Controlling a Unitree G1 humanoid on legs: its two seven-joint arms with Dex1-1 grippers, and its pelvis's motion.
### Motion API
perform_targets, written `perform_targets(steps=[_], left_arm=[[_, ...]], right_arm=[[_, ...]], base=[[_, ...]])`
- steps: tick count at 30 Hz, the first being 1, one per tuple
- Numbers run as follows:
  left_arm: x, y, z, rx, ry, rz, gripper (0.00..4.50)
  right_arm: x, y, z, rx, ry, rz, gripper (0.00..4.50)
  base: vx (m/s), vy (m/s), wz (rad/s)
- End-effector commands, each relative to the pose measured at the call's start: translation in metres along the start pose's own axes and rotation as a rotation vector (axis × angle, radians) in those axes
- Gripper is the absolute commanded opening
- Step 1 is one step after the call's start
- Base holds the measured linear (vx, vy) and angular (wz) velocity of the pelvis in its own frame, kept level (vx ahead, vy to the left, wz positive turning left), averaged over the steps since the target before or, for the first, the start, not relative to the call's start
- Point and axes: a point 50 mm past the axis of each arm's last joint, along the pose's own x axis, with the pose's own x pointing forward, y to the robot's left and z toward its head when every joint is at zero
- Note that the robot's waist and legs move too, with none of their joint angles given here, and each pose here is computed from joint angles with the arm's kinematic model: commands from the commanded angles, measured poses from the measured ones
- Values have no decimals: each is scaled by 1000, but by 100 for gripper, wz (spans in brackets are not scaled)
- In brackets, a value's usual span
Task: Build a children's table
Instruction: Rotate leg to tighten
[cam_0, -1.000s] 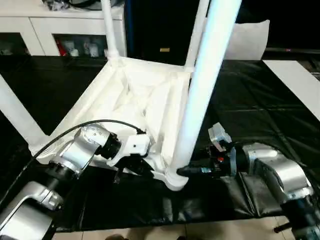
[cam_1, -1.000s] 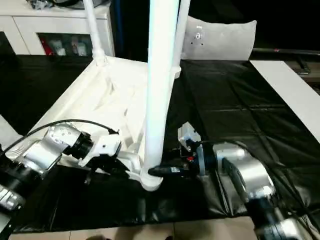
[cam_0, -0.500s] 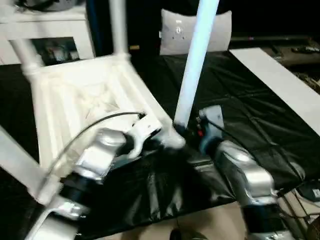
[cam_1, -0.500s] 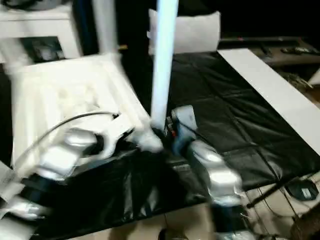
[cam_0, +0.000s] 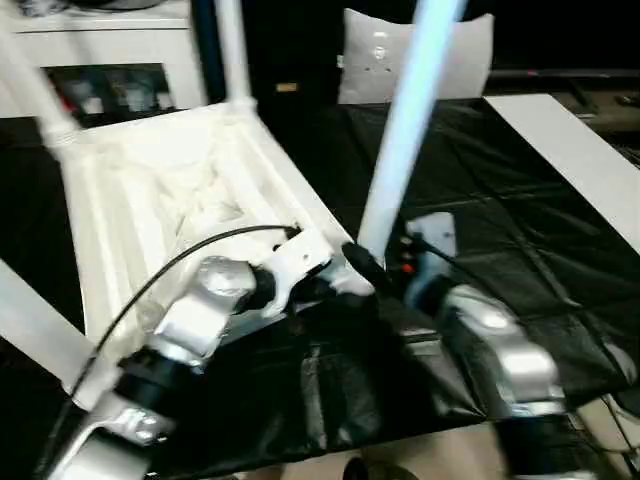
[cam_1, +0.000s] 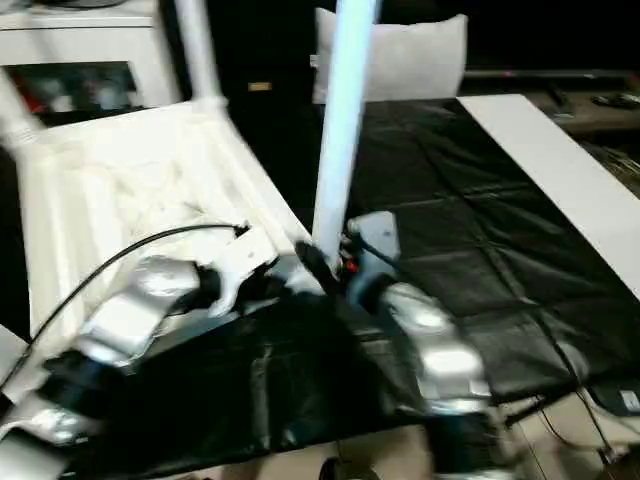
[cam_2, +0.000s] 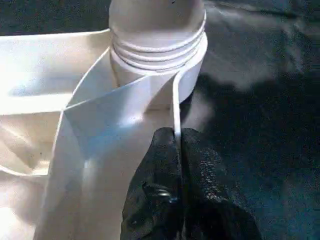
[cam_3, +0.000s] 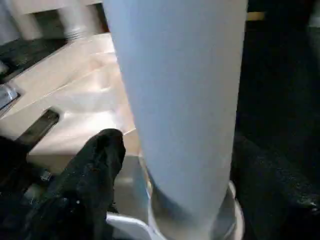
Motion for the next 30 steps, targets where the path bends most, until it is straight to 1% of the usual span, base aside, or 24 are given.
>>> perform_targets(steps=[1,4,5,6,8,11,14,16,18,20,21,23,25,26,30], left_arm=[[-1,-7,6,77,-36,-111,0],[-8,-9,1,119,-37,-216,0],[-10,-9,-1,124,-23,-234,0],[-14,-8,-4,161,4,-274,0],[-18,-8,-6,195,26,-321,0],[-22,-8,-7,230,33,-394,0],[-26,-7,-7,266,45,-471,0],[-28,-8,-7,292,59,-526,0],[-28,-8,-7,300,64,-537,0],[-28,-8,-6,314,70,-560,0],[-28,-7,-6,329,77,-579,0],[-28,-7,-5,334,82,-592,0],[-28,-6,-5,339,84,-596,0],[-28,-6,-5,343,84,-599,0],[-27,-5,-5,352,84,-604,0]], right_arm=[[-9,-2,8,-30,-15,97,387],[-20,-9,12,-79,24,214,422],[-23,-10,12,-90,39,254,422],[-28,-10,14,-94,71,336,434],[-33,-11,16,-97,109,415,443],[-37,-11,17,-107,172,525,443],[-36,-10,15,-161,241,620,443],[-35,-9,12,-175,271,680,443],[-34,-8,12,-165,277,705,417],[-33,-9,12,-152,286,739,408],[-32,-7,11,-136,309,774,397],[-31,-7,11,-135,322,793,375],[-30,-7,11,-133,326,805,367],[-29,-7,11,-136,330,813,342],[-29,-5,9,-120,338,850,311]], base=[[0,0,0],[0,0,0],[0,0,0],[0,0,0],[0,0,0],[0,0,0],[0,0,0],[0,0,0],[0,0,0],[0,0,0],[0,0,0],[0,0,0],[0,0,0],[0,0,0],[0,0,0]])
